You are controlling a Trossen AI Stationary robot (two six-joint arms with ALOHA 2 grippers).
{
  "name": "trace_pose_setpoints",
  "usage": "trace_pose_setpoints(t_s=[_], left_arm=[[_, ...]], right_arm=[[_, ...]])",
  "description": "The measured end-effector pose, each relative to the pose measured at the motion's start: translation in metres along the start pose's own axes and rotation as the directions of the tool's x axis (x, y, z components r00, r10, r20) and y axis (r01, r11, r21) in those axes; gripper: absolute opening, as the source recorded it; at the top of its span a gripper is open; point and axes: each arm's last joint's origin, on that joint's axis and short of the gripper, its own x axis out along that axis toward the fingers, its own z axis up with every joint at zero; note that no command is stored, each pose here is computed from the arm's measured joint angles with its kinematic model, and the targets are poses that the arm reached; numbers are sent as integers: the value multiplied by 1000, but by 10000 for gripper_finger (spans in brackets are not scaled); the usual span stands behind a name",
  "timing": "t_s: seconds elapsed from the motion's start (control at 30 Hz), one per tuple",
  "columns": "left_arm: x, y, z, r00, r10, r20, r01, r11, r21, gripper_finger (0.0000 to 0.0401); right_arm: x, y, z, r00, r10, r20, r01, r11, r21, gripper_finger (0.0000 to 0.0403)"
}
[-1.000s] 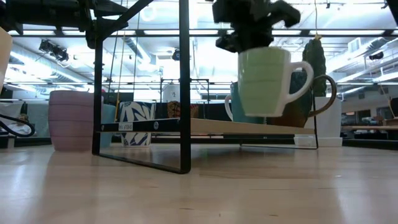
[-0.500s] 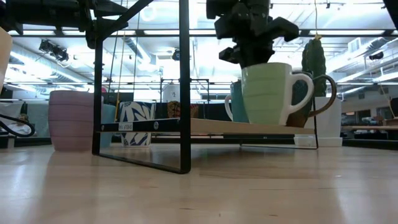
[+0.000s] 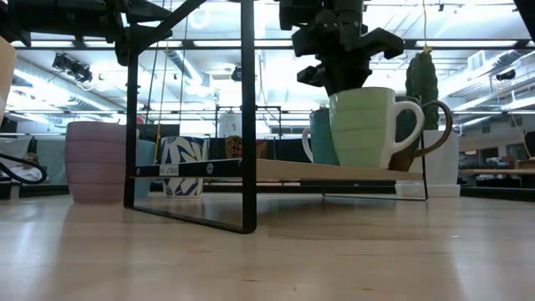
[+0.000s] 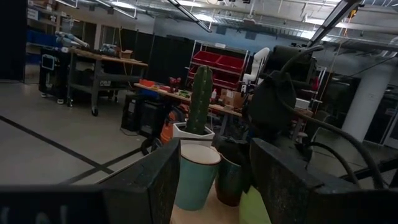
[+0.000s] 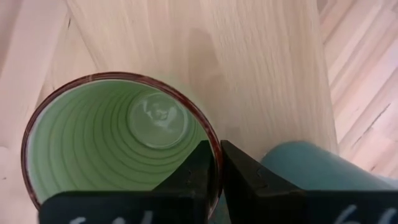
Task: Place coffee mugs
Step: Put the green mug on the shelf, then put the white patterned mug on the shelf
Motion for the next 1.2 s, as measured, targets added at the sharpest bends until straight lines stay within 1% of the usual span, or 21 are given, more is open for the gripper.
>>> trace_pose_setpoints(t_s=[0.17,0.27,0.47,0.63,0.77,0.83,0.97,1.13,1.2], left_arm=[[0,0,0,1000,0,0,0,1000,0,201],[0,0,0,1000,0,0,0,1000,0,201],[0,0,0,1000,0,0,0,1000,0,201],[0,0,0,1000,0,1,0,1000,1,201],[0,0,0,1000,0,0,0,1000,0,201],[0,0,0,1000,-1,-1,1,1000,0,201],[0,0,-2,1000,4,-24,-4,1000,1,201],[0,1,-7,997,14,-70,-22,993,-113,201],[0,2,-8,996,16,-82,-27,991,-132,201]], right_arm=[[0,-2,-1,1000,-15,-12,15,1000,11,43],[0,-2,-1,1000,-17,-13,17,1000,15,53],[0,-2,-1,1000,-19,-14,20,998,66,88],[-4,4,2,999,-28,-26,29,998,62,119],[-17,8,6,994,-90,-59,92,995,43,133],[-26,8,7,991,-120,-59,123,990,64,138],[-43,8,8,990,-138,-43,142,984,109,140],[-64,6,11,986,-169,9,166,975,146,140],[-71,5,12,982,-186,35,178,973,150,140]])
